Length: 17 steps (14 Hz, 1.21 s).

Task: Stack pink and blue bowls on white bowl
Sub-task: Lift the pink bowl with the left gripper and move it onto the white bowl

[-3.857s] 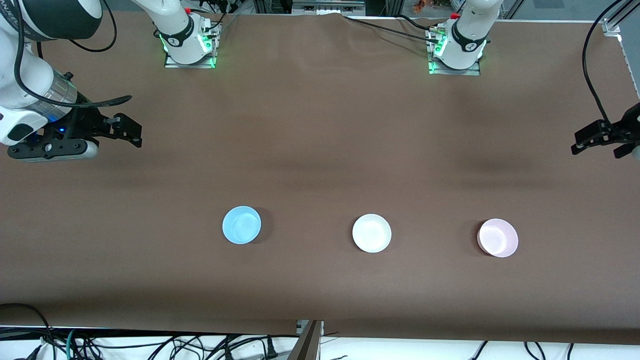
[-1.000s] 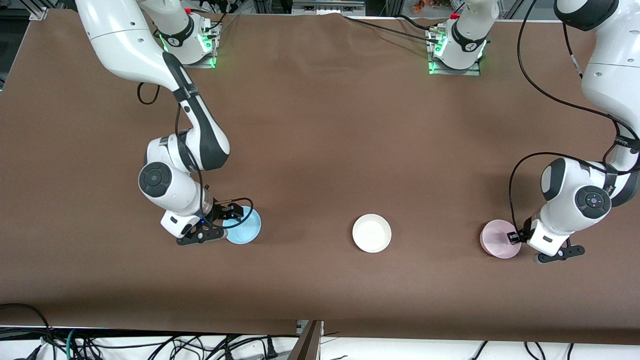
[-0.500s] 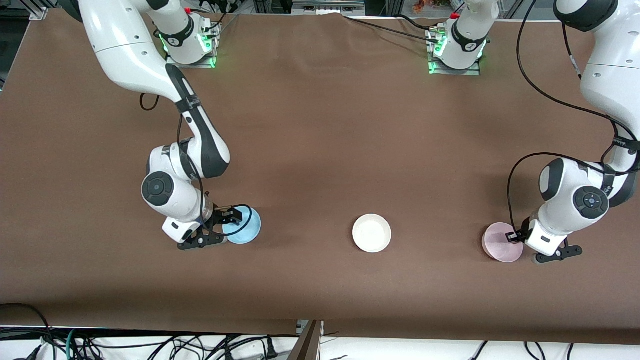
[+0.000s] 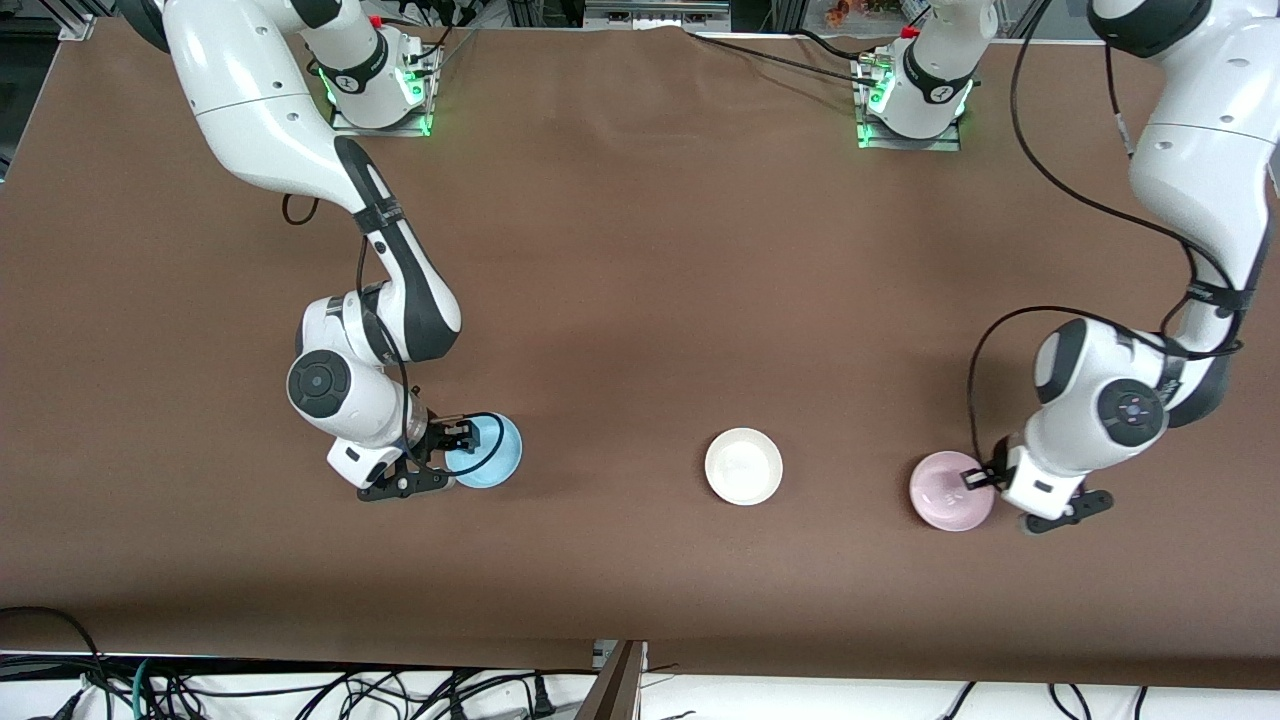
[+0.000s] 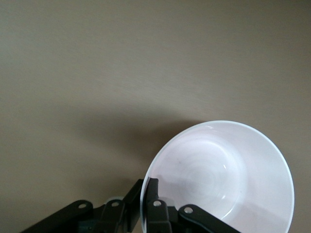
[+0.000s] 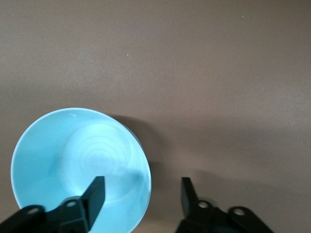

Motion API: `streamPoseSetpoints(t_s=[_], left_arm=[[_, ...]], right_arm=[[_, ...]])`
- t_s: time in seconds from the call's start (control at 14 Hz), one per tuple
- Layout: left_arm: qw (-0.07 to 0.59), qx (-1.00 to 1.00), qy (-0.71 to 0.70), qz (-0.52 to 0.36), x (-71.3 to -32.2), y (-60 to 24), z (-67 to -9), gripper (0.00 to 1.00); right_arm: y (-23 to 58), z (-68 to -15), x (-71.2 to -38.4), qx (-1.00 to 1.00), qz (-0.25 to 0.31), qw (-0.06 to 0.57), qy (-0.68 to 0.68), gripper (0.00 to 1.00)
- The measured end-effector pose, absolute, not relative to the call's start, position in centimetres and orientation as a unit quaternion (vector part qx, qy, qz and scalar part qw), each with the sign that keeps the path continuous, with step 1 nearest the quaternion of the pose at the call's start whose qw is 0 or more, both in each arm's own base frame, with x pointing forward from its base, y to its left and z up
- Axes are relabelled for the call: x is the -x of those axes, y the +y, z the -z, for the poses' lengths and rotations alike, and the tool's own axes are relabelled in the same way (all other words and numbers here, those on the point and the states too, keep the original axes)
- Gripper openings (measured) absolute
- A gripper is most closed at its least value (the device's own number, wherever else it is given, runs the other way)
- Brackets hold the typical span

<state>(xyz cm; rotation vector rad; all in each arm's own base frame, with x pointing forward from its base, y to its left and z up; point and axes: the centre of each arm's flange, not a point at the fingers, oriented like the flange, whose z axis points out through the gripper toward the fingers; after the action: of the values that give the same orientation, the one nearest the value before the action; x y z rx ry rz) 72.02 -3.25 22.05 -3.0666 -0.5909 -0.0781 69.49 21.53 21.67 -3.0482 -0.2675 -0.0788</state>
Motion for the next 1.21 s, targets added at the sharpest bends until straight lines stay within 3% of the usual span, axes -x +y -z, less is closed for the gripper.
streamPoseSetpoints(t_s=[0.21,0.43,0.57,0.64,1.21], left_arm=[[-0.001,0.975,-0.219,0.024,-72.4,-10.7,-24.1,0.08],[-0.019,0.97,-0.243,0.017,-72.2,-14.0,-24.7,0.08],[-0.021,0.965,-0.261,0.019,-72.1,-16.0,-24.9,0.08],[-0.022,0.963,-0.269,0.02,-72.0,-17.1,-24.8,0.08],[-0.044,0.951,-0.304,0.028,-71.9,-22.5,-26.3,0.08]], right_arm=[[21.5,-21.7,-69.5,0.995,0.026,0.04,-0.087,0.53],[21.5,-21.7,-69.5,0.995,0.026,0.04,-0.087,0.19],[21.4,-21.7,-69.5,0.995,0.024,0.04,-0.087,0.14],[21.5,-21.8,-69.6,0.995,0.024,0.041,-0.087,0.02],[22.2,-24.3,-70.3,0.995,0.001,0.066,-0.073,0.02]])
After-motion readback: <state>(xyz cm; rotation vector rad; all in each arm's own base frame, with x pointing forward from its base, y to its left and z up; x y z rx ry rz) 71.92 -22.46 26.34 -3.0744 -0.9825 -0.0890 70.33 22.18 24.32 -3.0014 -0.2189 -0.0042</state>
